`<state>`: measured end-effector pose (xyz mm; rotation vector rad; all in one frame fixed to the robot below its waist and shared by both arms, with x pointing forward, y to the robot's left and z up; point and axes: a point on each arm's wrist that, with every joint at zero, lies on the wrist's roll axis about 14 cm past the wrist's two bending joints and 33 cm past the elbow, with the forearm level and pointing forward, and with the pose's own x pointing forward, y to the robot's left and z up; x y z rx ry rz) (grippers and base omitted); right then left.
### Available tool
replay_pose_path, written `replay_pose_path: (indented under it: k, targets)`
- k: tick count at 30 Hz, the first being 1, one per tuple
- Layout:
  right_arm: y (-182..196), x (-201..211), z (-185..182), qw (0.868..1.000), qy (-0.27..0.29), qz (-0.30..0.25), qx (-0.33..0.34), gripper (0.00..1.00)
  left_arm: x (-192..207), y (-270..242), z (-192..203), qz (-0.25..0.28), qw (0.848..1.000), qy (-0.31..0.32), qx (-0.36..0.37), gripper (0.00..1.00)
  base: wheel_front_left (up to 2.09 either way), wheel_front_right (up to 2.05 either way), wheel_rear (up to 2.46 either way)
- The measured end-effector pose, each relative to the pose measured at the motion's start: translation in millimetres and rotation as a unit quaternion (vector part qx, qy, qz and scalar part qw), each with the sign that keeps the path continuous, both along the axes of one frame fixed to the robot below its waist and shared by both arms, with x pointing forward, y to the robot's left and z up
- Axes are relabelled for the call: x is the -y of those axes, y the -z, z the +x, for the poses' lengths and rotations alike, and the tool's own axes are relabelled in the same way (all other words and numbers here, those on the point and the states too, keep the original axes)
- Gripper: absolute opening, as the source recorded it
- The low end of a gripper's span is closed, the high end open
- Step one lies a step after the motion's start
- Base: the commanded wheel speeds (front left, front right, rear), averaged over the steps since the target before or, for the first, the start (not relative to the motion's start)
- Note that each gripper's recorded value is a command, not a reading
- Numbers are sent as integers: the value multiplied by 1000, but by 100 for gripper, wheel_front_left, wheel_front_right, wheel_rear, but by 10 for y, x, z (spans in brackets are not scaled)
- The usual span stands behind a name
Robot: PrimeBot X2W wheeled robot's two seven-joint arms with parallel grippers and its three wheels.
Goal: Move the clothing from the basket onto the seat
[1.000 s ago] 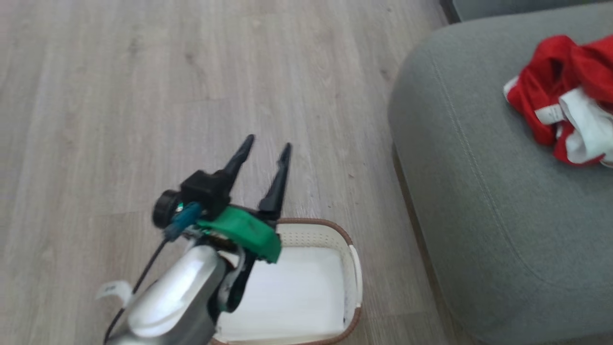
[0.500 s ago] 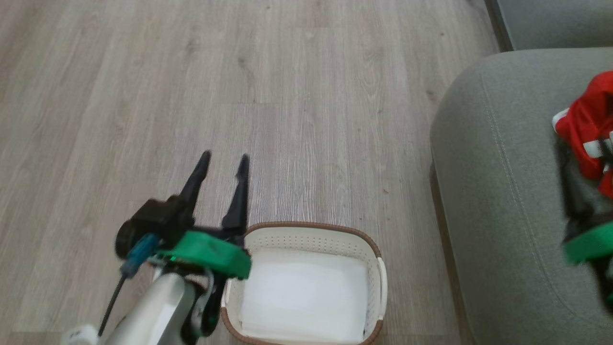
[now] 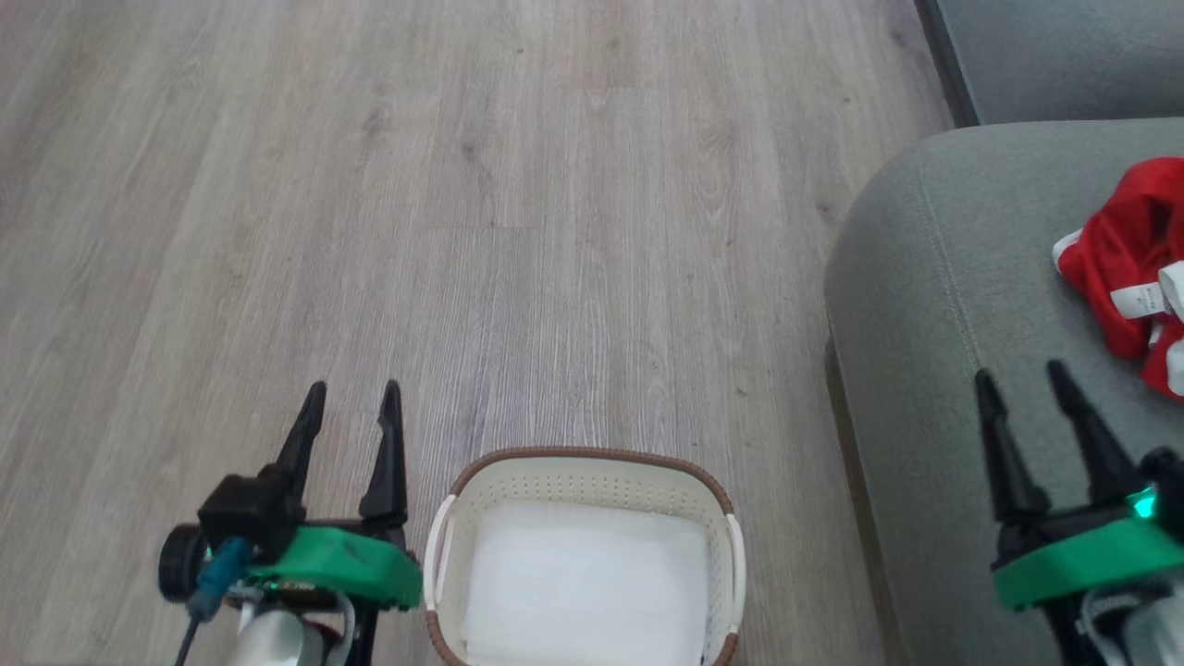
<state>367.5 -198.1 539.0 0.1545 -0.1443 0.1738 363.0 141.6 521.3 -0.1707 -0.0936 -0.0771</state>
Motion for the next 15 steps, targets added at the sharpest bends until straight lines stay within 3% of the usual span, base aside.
replay_pose_path:
  k: [3, 15]
  targets:
    - [38, -66, -47, 1000, -6, 5, -5, 100, -4, 37, -28, 21, 1000, 3, -1, 100, 0, 0, 0]
    - [14, -73, -77, 1000, -4, -4, 1, 100, 9, 99, -47, 16, 1000, 7, -7, 100, 0, 0, 0]
